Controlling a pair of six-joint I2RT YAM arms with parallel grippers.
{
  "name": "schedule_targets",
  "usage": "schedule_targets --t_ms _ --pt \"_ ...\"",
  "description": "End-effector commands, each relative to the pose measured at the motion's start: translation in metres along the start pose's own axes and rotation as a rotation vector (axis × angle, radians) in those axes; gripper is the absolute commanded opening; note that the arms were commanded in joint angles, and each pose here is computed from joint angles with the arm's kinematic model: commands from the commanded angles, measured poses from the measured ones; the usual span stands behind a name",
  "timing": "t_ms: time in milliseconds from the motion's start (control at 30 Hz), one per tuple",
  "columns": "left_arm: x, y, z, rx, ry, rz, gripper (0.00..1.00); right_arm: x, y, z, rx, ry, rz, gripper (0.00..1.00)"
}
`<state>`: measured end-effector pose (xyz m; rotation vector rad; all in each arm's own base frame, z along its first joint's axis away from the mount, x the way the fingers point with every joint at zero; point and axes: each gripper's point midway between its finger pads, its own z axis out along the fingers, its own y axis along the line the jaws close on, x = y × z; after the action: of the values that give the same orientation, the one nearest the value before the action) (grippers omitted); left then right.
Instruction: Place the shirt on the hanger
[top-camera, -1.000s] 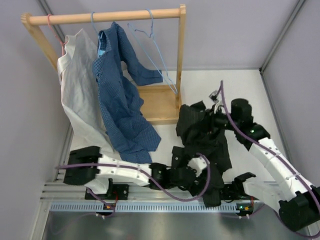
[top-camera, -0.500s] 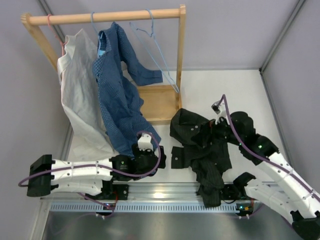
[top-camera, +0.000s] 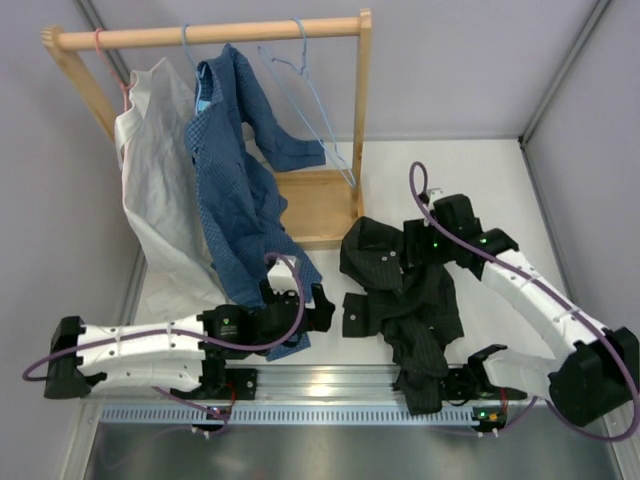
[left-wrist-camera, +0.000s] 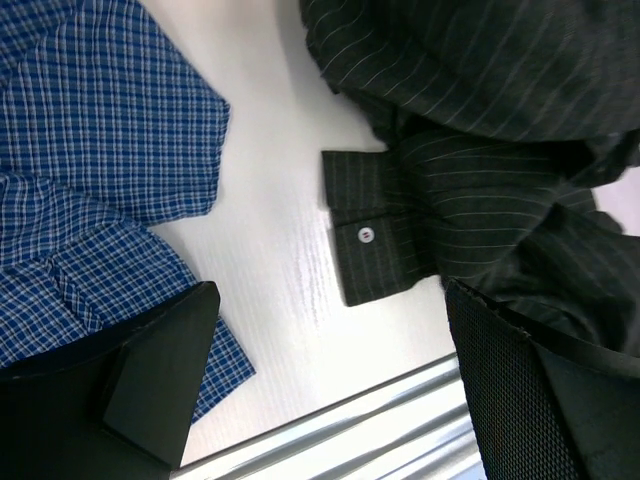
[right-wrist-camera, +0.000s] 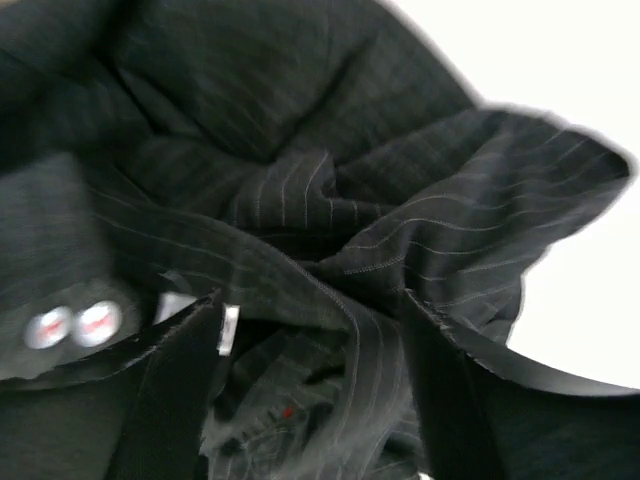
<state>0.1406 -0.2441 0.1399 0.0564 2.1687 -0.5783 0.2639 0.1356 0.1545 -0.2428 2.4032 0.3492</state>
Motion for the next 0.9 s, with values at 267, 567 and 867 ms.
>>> schedule_targets --t_ms 267,567,867 --pt "-0.051 -0.017 -0.03 0.037 -0.055 0.07 0.98 -0.025 0.003 0.022 0.002 -0.091 -0.051 0.0" --pt "-0.135 -0.046 -0.062 0.061 -0.243 0.134 0.97 -0.117 0.05 -0.131 -0.156 -0.643 -0.176 0.0" --pt "-0.178 -0.146 -0.094 0.51 -0.405 0.208 0.98 -0.064 0.094 -0.205 -0.505 -0.747 -0.374 0.0"
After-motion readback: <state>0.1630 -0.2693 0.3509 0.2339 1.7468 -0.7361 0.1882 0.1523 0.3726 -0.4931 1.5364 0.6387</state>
